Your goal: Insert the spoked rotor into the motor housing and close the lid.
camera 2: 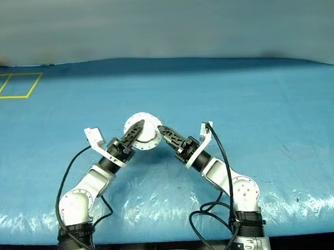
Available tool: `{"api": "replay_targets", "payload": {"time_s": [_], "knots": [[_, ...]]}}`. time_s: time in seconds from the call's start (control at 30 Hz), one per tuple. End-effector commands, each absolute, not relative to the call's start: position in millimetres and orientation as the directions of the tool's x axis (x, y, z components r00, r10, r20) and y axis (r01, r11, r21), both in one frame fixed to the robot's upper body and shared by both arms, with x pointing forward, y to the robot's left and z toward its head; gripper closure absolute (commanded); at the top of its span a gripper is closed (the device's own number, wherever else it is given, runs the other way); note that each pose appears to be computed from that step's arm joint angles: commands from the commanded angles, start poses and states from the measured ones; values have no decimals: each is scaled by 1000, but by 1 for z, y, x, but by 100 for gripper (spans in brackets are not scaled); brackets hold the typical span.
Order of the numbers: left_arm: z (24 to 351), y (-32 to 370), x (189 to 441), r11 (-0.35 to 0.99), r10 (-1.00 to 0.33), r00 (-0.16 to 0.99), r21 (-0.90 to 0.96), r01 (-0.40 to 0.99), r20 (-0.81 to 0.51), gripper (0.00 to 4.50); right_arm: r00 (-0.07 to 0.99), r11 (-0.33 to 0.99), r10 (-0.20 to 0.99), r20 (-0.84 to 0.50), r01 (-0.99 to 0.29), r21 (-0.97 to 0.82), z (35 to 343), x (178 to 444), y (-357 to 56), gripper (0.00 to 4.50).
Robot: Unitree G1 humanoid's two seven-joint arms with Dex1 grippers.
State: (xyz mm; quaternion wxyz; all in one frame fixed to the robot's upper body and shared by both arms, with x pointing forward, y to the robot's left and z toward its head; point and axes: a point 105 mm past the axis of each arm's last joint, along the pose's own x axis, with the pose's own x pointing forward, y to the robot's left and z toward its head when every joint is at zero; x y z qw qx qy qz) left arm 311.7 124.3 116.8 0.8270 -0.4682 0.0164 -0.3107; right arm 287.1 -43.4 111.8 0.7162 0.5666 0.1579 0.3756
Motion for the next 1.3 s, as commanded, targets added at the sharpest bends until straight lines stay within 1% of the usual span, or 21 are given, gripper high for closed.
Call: {"api": "replay_targets", "payload": {"time_s": [0.03, 0.1, 0.17, 0.2, 0.37, 0.47, 0.53, 0.57, 0.6, 0.67, 0.7, 0.8, 0.93, 1.03, 1.1, 1.13, 1.2, 1.3], "knots": [[130, 152, 322, 467, -419, 858, -740, 483, 296, 214, 669, 88, 705, 236, -413, 906, 126, 288, -45, 125], [123, 164, 327, 528, -370, 894, -734, 427, 254, 214, 683, 128, 696, 222, -421, 898, 124, 290, -48, 125], [107, 174, 333, 607, -313, 936, -723, 328, 162, 214, 728, 172, 657, 198, -400, 900, 123, 296, -56, 125], [102, 176, 334, 628, -299, 945, -718, 301, 135, 214, 734, 189, 651, 197, -407, 894, 123, 297, -58, 125], [89, 172, 333, 649, -302, 949, -708, 277, 94, 214, 712, 215, 670, 210, -457, 863, 129, 292, -55, 125], [76, 175, 335, 679, -287, 957, -698, 229, 35, 214, 710, 244, 682, 176, -448, 860, 123, 291, -51, 125], [71, 176, 334, 707, -283, 959, -674, 215, 10, 142, 708, 248, 686, 169, -445, 860, 120, 290, -49, 125], [70, 178, 333, 714, -289, 957, -664, 223, 12, 120, 707, 249, 687, 166, -444, 861, 119, 290, -48, 125], [70, 180, 332, 717, -288, 958, -660, 224, 12, 88, 708, 251, 687, 163, -442, 861, 118, 289, -48, 125], [66, 190, 333, 760, -245, 969, -626, 174, -29, 20, 708, 246, 687, 164, -440, 864, 118, 289, -48, 125], [65, 194, 334, 778, -225, 973, -610, 151, -45, 6, 706, 243, 688, 167, -441, 864, 118, 289, -48, 125], [65, 210, 335, 802, -155, 987, -590, 95, -51, 6, 703, 240, 689, 175, -450, 860, 120, 289, -47, 125], [71, 256, 333, 855, 34, 998, -516, -58, -56, 6, 698, 236, 691, 188, -464, 854, 122, 290, -46, 125], [79, 273, 329, 884, 76, 997, -461, -76, -19, 6, 700, 255, 691, 182, -470, 845, 120, 290, -47, 125], [89, 279, 327, 909, 86, 996, -412, -69, 22, 6, 705, 299, 688, 172, -492, 818, 121, 290, -49, 125], [96, 280, 325, 923, 85, 995, -380, -58, 55, 6, 714, 345, 681, 165, -511, 788, 122, 291, -50, 125], [111, 273, 323, 967, 70, 992, -252, -42, 105, 6, 761, 482, 633, 142, -532, 697, 125, 297, -58, 125], [131, 246, 320, 999, -7, 982, -37, 15, 190, 6, 853, 726, 517, 69, -480, 493, 122, 307, -73, 125]]}}
